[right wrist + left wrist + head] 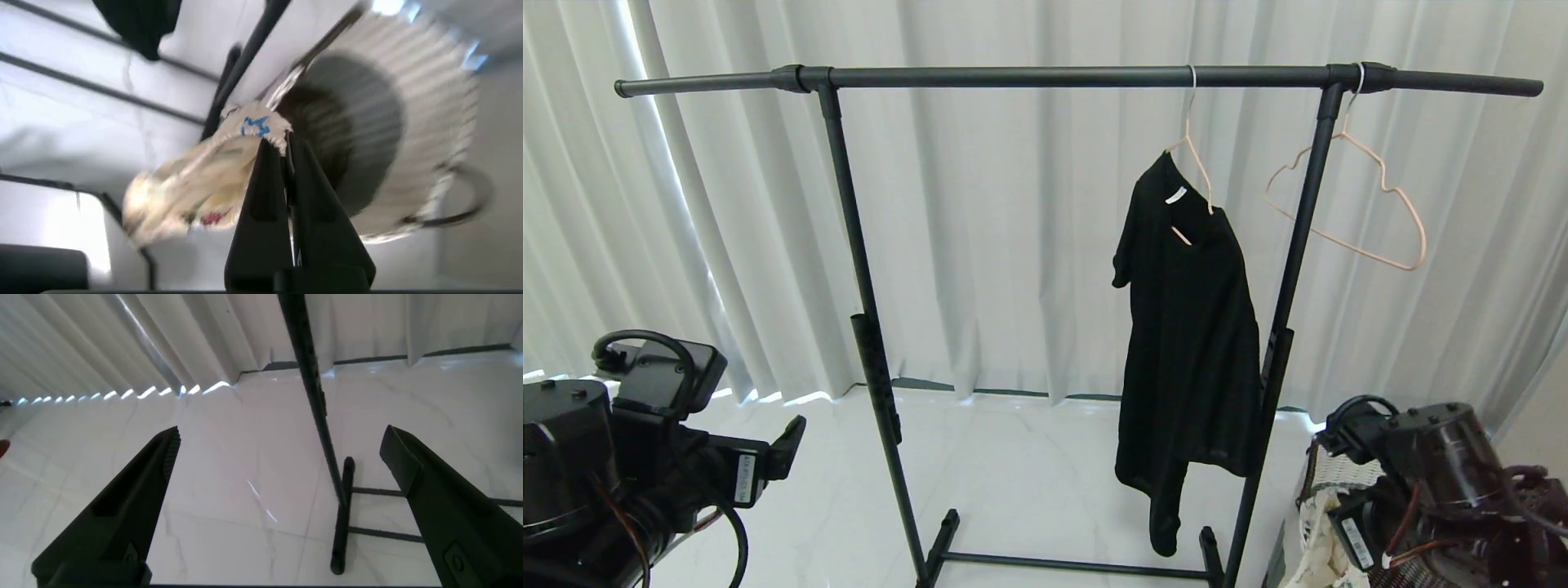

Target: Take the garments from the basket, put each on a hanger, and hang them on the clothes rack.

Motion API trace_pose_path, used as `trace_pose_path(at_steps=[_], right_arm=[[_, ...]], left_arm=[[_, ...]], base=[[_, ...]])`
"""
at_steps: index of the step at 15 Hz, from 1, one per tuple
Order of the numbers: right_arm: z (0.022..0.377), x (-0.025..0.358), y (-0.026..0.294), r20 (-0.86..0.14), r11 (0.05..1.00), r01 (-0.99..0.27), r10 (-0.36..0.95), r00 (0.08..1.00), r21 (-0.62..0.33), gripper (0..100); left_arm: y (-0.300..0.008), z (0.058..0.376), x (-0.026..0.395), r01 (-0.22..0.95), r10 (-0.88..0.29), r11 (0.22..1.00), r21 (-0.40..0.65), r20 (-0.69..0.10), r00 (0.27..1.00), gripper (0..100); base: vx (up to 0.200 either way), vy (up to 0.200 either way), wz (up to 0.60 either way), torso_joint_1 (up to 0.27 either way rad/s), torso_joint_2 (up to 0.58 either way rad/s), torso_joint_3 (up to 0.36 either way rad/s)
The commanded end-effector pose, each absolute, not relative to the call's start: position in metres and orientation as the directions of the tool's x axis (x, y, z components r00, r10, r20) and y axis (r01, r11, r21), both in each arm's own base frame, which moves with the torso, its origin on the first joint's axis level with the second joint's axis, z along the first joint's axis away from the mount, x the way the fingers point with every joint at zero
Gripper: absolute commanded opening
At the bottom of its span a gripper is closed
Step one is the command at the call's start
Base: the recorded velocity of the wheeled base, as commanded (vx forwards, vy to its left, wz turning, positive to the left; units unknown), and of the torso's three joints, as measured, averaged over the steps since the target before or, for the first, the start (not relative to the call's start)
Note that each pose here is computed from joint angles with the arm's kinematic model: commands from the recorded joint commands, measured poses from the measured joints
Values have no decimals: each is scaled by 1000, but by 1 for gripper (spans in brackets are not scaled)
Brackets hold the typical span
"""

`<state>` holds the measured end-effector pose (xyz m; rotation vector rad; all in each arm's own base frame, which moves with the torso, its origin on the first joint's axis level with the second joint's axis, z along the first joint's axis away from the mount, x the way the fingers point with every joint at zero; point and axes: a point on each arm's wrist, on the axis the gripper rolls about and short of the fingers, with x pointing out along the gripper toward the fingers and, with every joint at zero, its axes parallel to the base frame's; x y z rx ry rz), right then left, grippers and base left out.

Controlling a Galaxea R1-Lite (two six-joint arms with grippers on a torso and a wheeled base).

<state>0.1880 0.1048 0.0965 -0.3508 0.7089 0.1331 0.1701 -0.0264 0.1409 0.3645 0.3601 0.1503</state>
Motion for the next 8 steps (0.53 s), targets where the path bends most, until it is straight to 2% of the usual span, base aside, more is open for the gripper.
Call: trace_pose_path(at_steps=[1,4,8], right_arm=[[174,177,103,-497,937,-241,88,863,-252,0],[218,174,116,-457,927,-290,157,876,-239,0],[235,174,136,-442,905,-357,229,867,-232,0]], left_arm=[[-34,135,165,-7,142,929,370,-339,930,100],[-46,132,158,143,-15,931,337,-356,934,100],[-52,138,157,254,-146,921,297,-342,929,100]], base=[[-200,0,0,-2,2,-2],[-200,0,0,6,2,2],[-200,0,0,0,4,5]])
